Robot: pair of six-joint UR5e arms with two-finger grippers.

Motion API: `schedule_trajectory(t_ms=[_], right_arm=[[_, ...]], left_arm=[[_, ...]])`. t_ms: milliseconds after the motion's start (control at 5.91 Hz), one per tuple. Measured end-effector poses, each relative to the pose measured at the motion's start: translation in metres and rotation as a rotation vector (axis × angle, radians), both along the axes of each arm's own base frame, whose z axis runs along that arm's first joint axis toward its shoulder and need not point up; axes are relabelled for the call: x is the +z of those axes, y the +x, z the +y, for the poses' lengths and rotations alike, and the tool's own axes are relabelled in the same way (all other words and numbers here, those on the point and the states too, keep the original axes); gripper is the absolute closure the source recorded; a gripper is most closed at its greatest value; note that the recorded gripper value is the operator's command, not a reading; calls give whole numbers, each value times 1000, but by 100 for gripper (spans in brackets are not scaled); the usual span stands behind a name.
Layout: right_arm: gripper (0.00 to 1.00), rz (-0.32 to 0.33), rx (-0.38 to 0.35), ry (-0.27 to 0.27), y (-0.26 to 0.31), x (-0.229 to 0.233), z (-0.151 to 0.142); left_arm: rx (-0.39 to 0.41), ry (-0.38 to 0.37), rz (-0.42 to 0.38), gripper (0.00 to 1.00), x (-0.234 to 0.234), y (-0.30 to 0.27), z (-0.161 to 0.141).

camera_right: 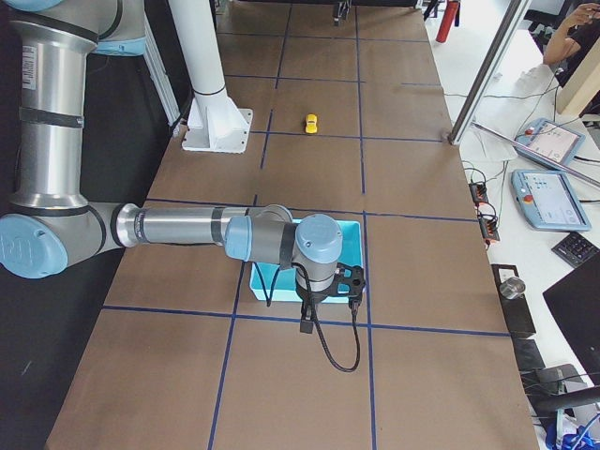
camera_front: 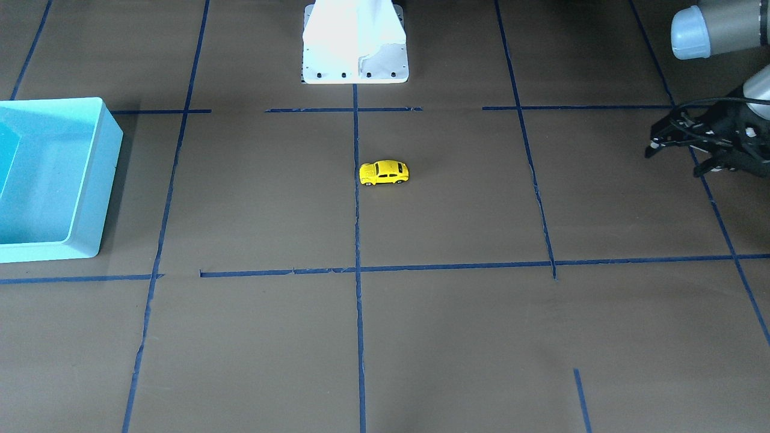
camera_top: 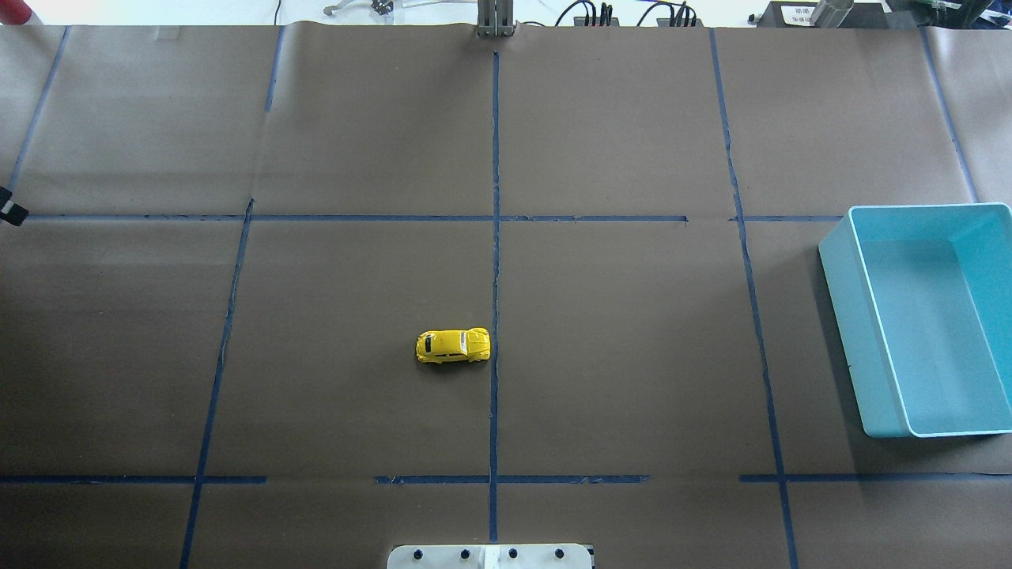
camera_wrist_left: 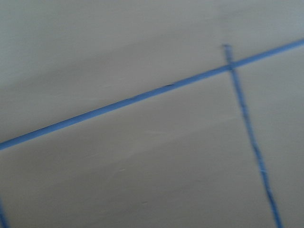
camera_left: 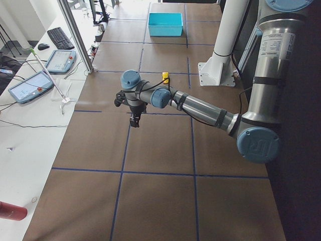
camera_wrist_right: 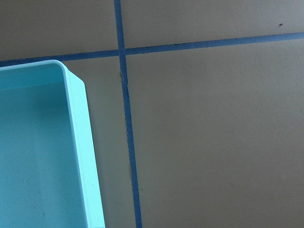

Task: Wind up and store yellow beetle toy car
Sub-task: 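Move the left gripper down over the yellow beetle toy car, then close the left gripper on the yellow car, keeping it on the table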

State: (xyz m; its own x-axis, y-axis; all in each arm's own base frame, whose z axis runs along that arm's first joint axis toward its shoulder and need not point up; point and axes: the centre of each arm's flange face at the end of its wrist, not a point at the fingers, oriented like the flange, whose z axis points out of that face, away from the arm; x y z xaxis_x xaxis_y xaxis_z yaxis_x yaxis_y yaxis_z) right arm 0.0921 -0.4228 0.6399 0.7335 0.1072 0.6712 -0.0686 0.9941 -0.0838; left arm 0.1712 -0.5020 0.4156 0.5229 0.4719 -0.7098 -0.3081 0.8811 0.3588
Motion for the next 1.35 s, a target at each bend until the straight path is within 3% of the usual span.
schedule_trajectory(t_ms=[338, 676, 1014, 1353], right_arm=[[0, -1, 1, 4, 0, -2, -1], [0, -1, 1, 6, 0, -3, -1], [0, -1, 2, 8, 0, -4, -1], [0, -1, 2, 22, 0, -6, -3]], left_arm=[[148, 182, 6, 0, -80, 108, 20], [283, 320, 57, 0, -151, 202, 62], [363, 372, 99, 0, -232, 265, 80], [435, 374, 111, 0, -309, 332, 87]])
